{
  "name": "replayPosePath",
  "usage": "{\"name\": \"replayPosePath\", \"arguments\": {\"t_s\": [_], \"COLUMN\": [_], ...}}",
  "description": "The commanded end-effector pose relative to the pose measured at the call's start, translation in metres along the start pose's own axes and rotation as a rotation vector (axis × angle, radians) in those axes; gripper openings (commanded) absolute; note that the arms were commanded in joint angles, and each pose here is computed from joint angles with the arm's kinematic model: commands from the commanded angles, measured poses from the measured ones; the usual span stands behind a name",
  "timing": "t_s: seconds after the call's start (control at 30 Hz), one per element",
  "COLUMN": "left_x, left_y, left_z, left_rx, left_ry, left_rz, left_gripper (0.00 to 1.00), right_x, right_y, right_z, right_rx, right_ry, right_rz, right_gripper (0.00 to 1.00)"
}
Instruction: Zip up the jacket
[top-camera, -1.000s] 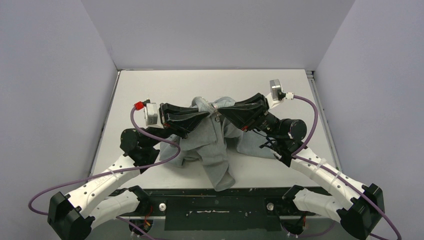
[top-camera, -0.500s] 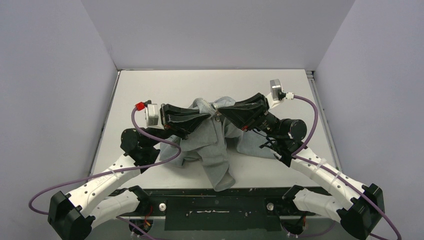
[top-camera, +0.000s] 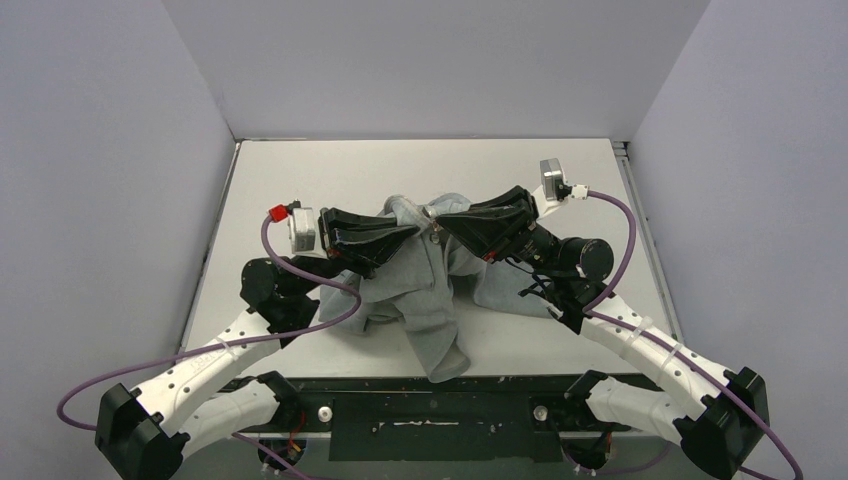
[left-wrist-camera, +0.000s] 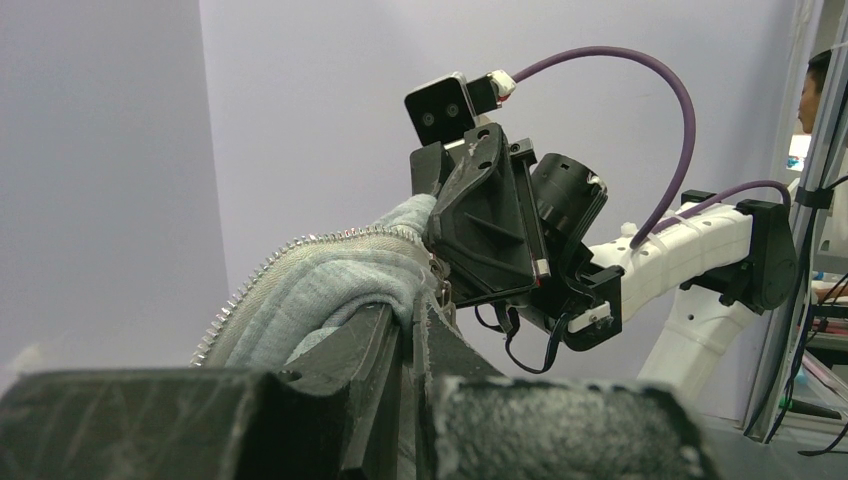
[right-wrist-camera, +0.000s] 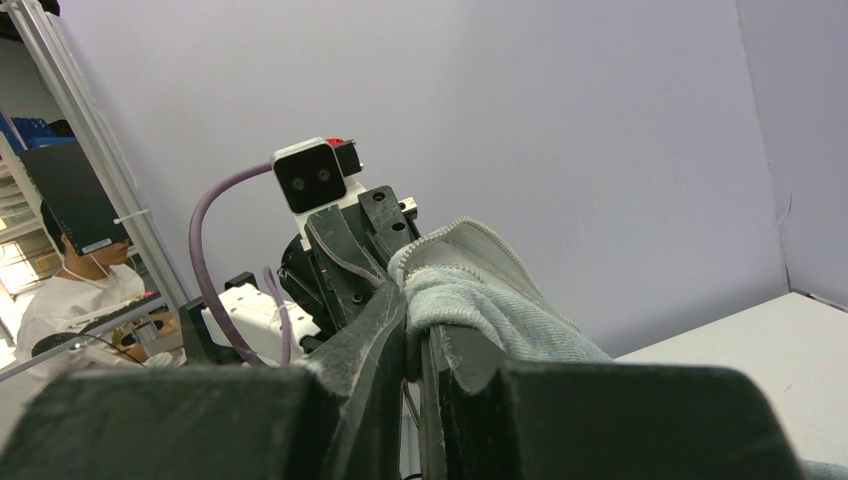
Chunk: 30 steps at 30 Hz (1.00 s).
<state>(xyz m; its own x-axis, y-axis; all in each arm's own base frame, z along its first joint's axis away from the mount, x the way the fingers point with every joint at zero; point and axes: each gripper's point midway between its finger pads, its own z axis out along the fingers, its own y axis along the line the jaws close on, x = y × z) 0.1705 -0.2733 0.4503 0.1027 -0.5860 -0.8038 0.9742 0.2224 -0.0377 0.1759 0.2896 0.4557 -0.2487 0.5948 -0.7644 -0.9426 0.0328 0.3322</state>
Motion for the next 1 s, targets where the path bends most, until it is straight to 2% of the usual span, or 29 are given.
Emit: {"name": "replayPosePath", "arguments": {"t_s": [0.0,0.97], "left_x": [-0.035,-0.017], "left_y": [-0.008,-0.01], "left_z": [0.003,0.005], "left_rx": [0.011,0.051], "left_ry": [-0.114,-0.056], "left_rz": [0.062,0.035], "left_gripper": [0.0,0.0], "right_x": [-0.038,-0.038], "right_y": [0.033,0.034], "right_z": [0.005,0.004], "right_rx": [-0.1,-0.101], "right_ry": [-0.098,-0.098], "right_rz": [-0.081,-0.082], "right_gripper": [0.0,0.0]}}
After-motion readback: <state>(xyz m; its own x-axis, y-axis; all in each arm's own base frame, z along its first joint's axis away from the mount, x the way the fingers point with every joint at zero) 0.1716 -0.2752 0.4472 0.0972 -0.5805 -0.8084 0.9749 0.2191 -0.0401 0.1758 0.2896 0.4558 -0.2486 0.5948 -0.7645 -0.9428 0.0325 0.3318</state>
